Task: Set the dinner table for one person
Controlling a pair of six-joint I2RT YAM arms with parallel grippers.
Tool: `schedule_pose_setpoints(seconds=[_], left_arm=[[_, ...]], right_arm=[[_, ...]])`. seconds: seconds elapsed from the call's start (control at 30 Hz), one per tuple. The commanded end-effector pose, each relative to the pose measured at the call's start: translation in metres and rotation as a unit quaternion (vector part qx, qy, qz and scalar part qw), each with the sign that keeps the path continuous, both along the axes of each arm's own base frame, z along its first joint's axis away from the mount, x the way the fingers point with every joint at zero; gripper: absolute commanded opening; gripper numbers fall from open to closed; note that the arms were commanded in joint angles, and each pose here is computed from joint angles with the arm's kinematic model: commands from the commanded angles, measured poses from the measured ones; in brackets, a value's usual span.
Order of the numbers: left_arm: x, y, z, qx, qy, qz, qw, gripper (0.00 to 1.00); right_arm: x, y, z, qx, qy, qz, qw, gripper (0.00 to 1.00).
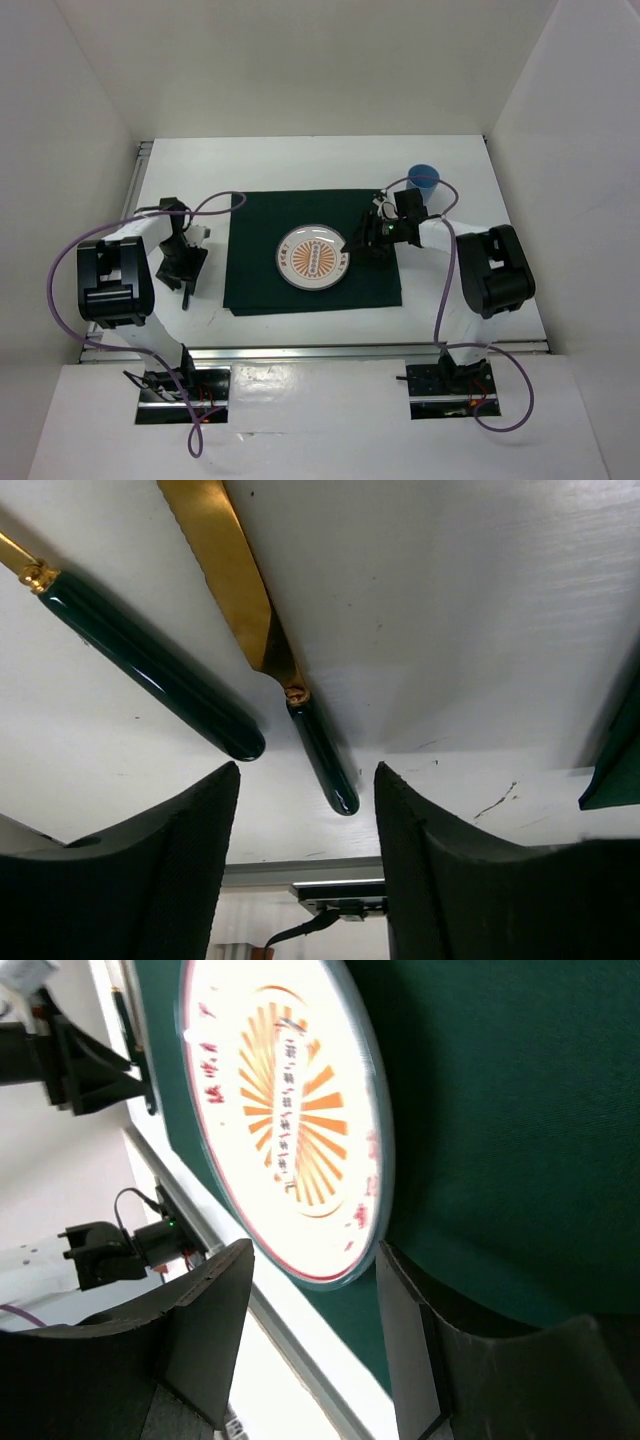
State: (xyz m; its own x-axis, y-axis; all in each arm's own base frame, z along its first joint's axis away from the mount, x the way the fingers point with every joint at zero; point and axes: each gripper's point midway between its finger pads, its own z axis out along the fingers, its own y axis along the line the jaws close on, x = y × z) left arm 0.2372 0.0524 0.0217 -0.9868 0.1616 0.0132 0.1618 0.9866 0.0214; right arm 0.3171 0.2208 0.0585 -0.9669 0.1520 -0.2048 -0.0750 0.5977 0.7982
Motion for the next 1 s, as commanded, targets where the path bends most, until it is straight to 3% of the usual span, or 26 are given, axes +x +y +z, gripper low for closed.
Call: schedule_pose_setpoints(seconds=[0.0,0.07,0.43,0.6,0.97], left_arm=[[-0.003,-0.002,-0.007,-0.011,0.012,-0.004,1.0,0.61],[-0.004,-0.003,-0.01,-0.012,0.018,-0.004,1.0,0.53],[0.012,-0.005,0.002,-0.008,-0.006,-0.014,1.0,0.51],[0.008,-0.008,-0.01,-0.006,0.015,-0.023,1.0,0.36],[-0.006,-0.015,-0.001,-0.024,0.028,-0.028,0.999,0.41]], right_arm=[[0.012,0.001,0.042,-0.003,-0.067,0.005,0.998,0.6],[0.014,-0.001,0.047,-0.011,-0.075,-0.003,0.997,0.6],[0.012,-0.006,0.06,-0.024,-0.09,-0.008,0.996,0.6],[0.014,-0.007,0.065,-0.026,-0.095,-0.011,0.995,0.6],[0.015,-0.013,0.076,-0.045,-0.114,-0.016,0.992,0.6]])
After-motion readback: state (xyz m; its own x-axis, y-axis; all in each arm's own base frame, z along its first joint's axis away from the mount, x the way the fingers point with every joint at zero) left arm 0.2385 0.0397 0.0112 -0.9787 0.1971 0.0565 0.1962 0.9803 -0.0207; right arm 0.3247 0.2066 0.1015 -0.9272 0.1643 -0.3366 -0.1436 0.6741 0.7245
